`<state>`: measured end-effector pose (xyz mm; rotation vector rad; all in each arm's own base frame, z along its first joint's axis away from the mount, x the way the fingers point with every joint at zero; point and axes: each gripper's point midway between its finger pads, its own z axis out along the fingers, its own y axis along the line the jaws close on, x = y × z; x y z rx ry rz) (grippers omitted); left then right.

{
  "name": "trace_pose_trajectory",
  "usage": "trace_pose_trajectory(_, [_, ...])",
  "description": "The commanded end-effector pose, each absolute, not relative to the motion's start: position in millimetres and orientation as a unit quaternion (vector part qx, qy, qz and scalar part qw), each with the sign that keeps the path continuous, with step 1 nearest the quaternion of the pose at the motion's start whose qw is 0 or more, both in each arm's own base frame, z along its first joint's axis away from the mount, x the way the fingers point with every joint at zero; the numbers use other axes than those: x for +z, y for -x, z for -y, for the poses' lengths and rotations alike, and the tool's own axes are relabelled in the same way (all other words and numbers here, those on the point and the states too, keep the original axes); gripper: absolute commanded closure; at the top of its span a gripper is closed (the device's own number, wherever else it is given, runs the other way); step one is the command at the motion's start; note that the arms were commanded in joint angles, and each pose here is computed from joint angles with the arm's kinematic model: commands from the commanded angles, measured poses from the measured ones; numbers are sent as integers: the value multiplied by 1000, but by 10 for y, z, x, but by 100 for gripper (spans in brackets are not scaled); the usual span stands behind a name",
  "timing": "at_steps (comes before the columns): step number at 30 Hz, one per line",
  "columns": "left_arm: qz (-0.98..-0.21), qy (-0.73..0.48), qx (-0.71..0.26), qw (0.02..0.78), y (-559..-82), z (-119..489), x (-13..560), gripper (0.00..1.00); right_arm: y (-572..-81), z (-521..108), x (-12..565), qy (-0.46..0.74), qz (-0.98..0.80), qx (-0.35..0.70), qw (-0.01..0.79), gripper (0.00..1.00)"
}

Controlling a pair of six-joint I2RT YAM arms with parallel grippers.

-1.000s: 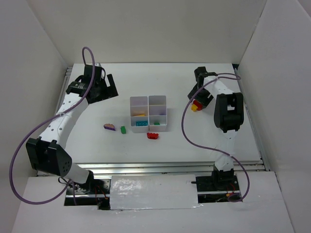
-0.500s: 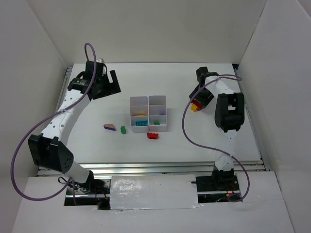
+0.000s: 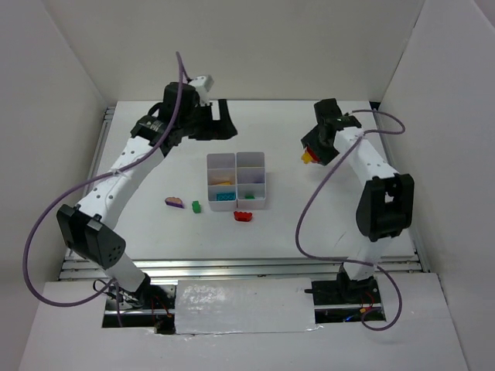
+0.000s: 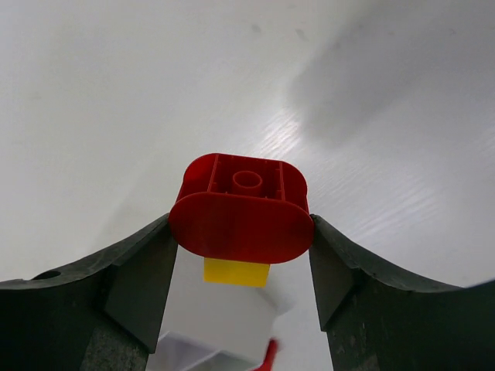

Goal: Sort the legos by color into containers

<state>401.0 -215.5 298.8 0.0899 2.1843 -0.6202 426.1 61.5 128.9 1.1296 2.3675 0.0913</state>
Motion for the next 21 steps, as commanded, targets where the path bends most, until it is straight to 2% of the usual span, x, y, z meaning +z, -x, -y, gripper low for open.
trace_pose_trajectory(1, [-815, -126, -339, 453, -3919, 2776, 3460, 0, -4259, -653, 1983, -467, -813, 83, 338, 100])
trace_pose_trajectory(5, [-773, -185, -426, 432, -3655, 3385, 3622, 1, -4140, -753, 2525, -468, -784, 144, 382, 100])
trace_pose_trajectory(10, [-737, -214, -480, 425, -3564, 3818, 3774, 1, -4012, -878, 3081, -454, -755, 201, 429, 100])
trace_pose_trajectory(21, [-714, -220, -524, 408, -3596, 4172, 3744, 6, -3755, -1188, 3703, -413, -731, 276, 468, 100])
